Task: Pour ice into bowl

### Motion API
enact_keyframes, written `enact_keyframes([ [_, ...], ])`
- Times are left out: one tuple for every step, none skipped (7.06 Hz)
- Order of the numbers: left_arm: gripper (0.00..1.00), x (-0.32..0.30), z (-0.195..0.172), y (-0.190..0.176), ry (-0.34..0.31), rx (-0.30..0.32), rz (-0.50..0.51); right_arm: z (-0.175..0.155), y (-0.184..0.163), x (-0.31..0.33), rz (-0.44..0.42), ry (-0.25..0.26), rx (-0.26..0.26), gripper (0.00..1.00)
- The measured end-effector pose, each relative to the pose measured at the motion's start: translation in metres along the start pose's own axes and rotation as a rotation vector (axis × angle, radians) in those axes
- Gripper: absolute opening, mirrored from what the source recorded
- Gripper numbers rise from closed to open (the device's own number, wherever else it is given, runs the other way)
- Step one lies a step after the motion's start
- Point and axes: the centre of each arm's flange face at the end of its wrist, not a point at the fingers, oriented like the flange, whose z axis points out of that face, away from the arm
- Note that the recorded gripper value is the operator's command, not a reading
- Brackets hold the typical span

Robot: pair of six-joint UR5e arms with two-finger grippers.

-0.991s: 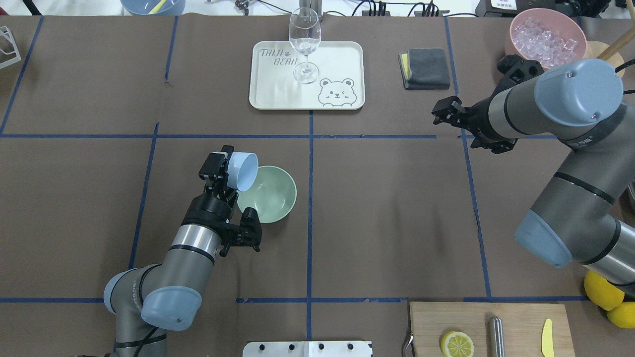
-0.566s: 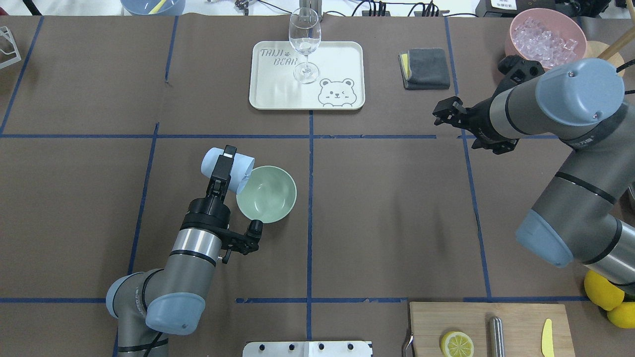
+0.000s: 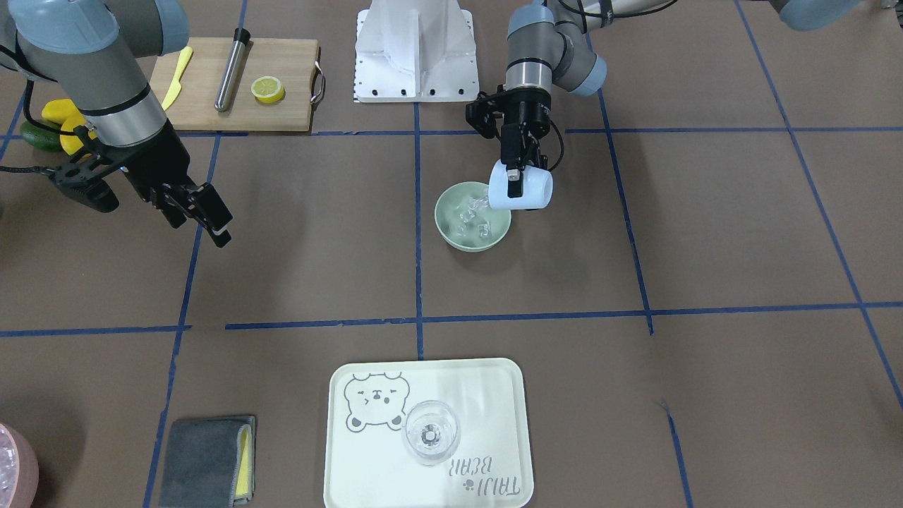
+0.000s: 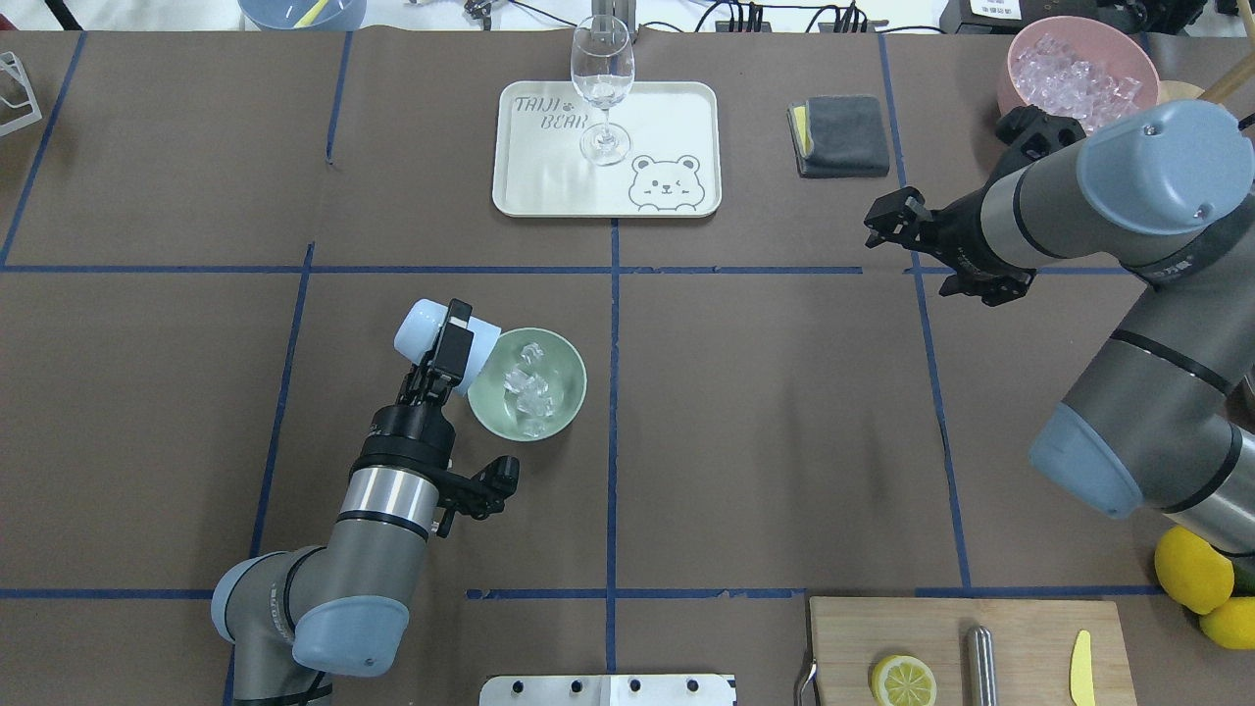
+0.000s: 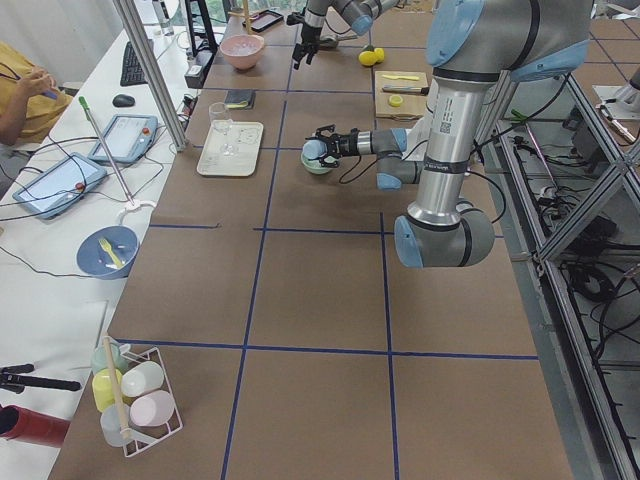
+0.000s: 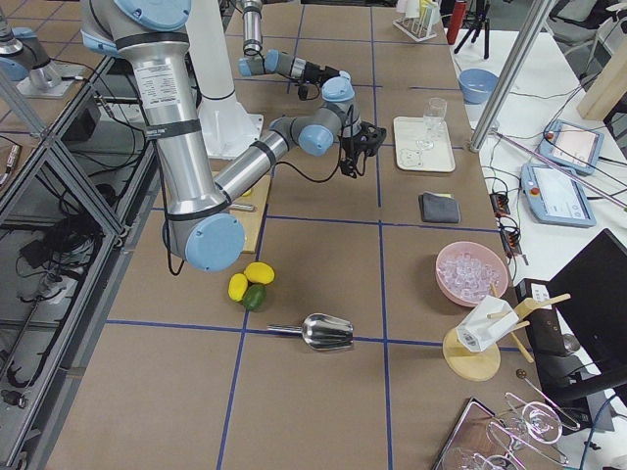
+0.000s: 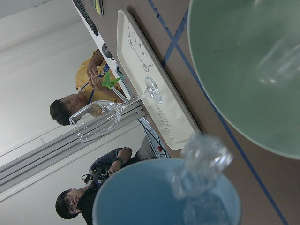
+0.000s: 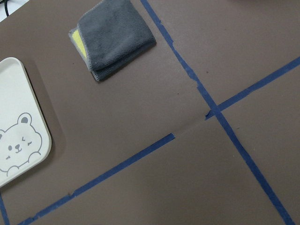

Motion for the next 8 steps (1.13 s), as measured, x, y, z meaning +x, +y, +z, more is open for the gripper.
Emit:
enact_keyframes([
  [0.00, -0.001, 0.000, 0.001, -0.006, -0.012, 0.035, 0.000, -0.003, 0.001, 0.003, 0.002, -0.003, 1.00],
  [0.00, -0.002, -0.001, 0.002, -0.013, -0.024, 0.050, 0.000, -0.004, 0.002, 0.006, 0.002, -0.005, 1.00],
  [0.00, -0.003, -0.002, 0.003, -0.022, -0.027, 0.021, -0.001, -0.005, 0.002, 0.008, 0.002, -0.007, 1.00],
  [0.00, -0.003, -0.003, 0.007, -0.034, -0.024, -0.066, -0.001, -0.005, 0.002, 0.009, 0.002, -0.008, 1.00],
  [0.00, 0.004, -0.004, 0.016, -0.043, -0.020, -0.186, -0.002, -0.005, 0.001, 0.010, 0.000, -0.008, 1.00],
  [0.00, 0.016, -0.005, 0.026, -0.044, -0.016, -0.319, -0.003, -0.004, 0.000, 0.010, -0.005, -0.008, 1.00],
  [0.00, 0.027, -0.005, 0.032, -0.035, -0.006, -0.459, -0.005, -0.004, 0.000, 0.010, -0.009, -0.008, 1.00],
  [0.00, 0.038, -0.006, 0.038, -0.019, 0.008, -0.609, -0.007, -0.004, -0.001, 0.009, -0.013, -0.008, 1.00],
])
